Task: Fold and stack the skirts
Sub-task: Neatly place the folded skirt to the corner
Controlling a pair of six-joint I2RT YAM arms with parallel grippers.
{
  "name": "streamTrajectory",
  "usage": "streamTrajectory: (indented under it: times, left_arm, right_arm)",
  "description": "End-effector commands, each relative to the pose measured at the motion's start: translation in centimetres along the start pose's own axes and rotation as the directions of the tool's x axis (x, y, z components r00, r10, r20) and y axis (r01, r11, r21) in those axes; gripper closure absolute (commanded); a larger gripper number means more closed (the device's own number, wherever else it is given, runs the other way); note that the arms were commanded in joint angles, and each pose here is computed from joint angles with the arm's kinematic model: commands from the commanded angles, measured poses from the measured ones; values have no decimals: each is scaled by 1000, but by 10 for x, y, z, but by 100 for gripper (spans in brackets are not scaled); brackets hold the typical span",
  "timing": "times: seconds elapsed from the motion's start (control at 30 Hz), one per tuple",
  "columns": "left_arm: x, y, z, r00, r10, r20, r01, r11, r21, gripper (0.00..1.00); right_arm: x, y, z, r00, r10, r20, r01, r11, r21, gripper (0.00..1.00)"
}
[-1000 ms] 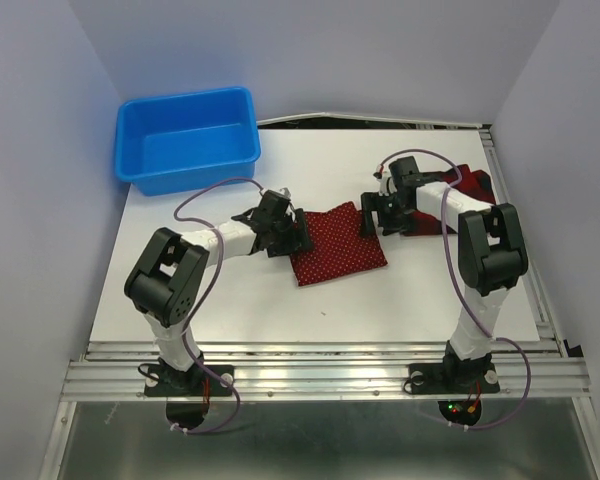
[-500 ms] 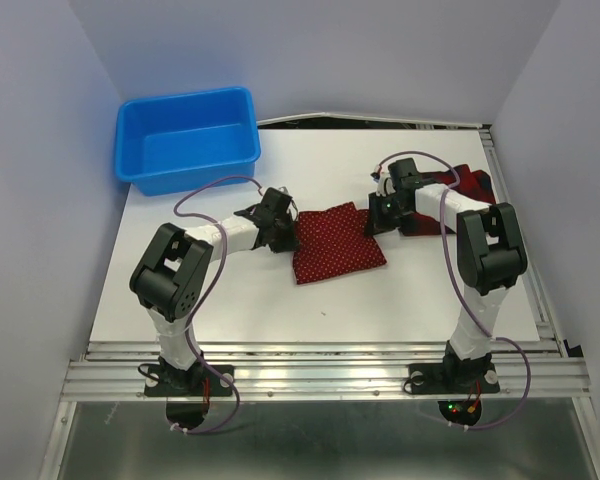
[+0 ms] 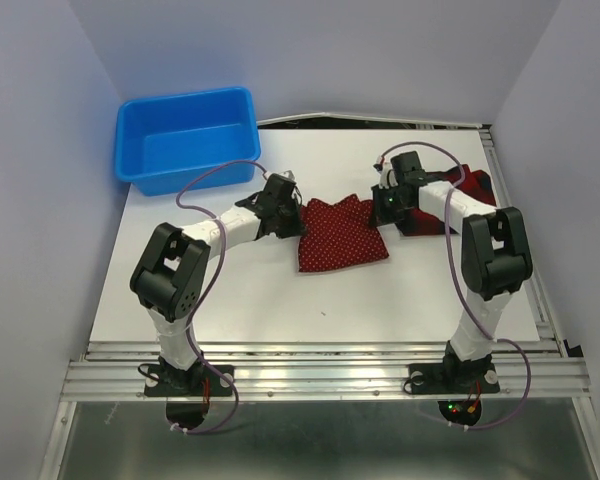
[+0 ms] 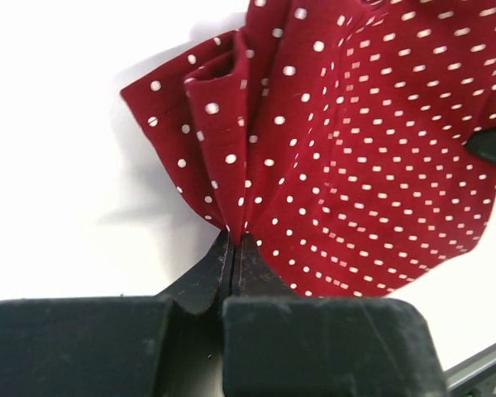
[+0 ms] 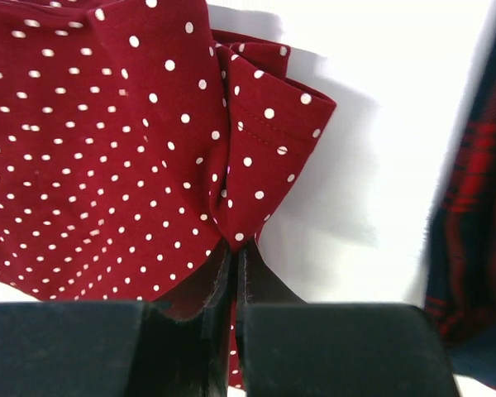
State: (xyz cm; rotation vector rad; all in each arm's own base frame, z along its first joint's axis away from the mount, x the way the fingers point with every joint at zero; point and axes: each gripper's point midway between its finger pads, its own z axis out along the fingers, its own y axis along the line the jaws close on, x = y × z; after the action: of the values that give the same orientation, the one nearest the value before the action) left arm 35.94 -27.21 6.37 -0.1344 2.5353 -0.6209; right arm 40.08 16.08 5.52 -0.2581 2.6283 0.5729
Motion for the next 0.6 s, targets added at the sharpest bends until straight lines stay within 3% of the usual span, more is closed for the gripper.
streamTrajectory:
  times: [0.0, 0.37, 0.57]
  left_arm:
    - [-42, -40, -22, 992, 25, 124, -36, 995, 88, 100]
    - [-69, -76, -32, 984, 34, 177, -65, 983, 170, 100]
    - [-90, -144, -48, 969, 71, 236, -146, 937, 316, 100]
  right_arm:
    - [-60, 8, -37, 977, -101, 188, 92, 994, 56, 100]
    - [-98, -10, -73, 948, -140, 287, 103, 985, 140, 99]
    - [-122, -42, -107, 932, -138, 335, 73, 977, 199, 99]
